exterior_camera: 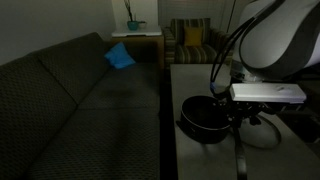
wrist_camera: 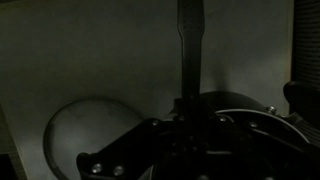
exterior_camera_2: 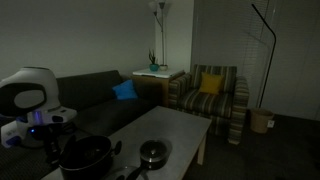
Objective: Put the black ladle inside the black pot
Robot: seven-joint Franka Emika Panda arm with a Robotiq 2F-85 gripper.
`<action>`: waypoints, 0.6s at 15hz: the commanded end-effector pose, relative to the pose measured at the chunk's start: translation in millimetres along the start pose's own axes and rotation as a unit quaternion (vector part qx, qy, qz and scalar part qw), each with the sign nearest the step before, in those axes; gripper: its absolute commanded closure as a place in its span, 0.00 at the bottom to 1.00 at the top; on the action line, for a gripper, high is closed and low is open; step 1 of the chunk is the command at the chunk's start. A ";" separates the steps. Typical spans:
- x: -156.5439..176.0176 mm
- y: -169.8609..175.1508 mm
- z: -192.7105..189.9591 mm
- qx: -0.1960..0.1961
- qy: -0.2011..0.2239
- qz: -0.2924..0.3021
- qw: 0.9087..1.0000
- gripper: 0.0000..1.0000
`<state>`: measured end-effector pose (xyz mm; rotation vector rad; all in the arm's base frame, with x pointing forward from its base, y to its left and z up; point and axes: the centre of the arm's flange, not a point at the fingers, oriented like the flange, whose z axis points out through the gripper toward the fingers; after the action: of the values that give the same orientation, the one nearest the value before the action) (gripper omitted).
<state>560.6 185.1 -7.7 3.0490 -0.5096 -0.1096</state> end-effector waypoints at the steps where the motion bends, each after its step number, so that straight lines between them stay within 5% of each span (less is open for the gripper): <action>1: 24.2 -8.2 -19.7 0.009 -0.055 -0.057 0.997 0.96; 9: 128.3 -24.4 -67.8 0.004 -0.217 -0.158 0.963 0.96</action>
<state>630.4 169.5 54.4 3.1188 -0.1234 -0.6120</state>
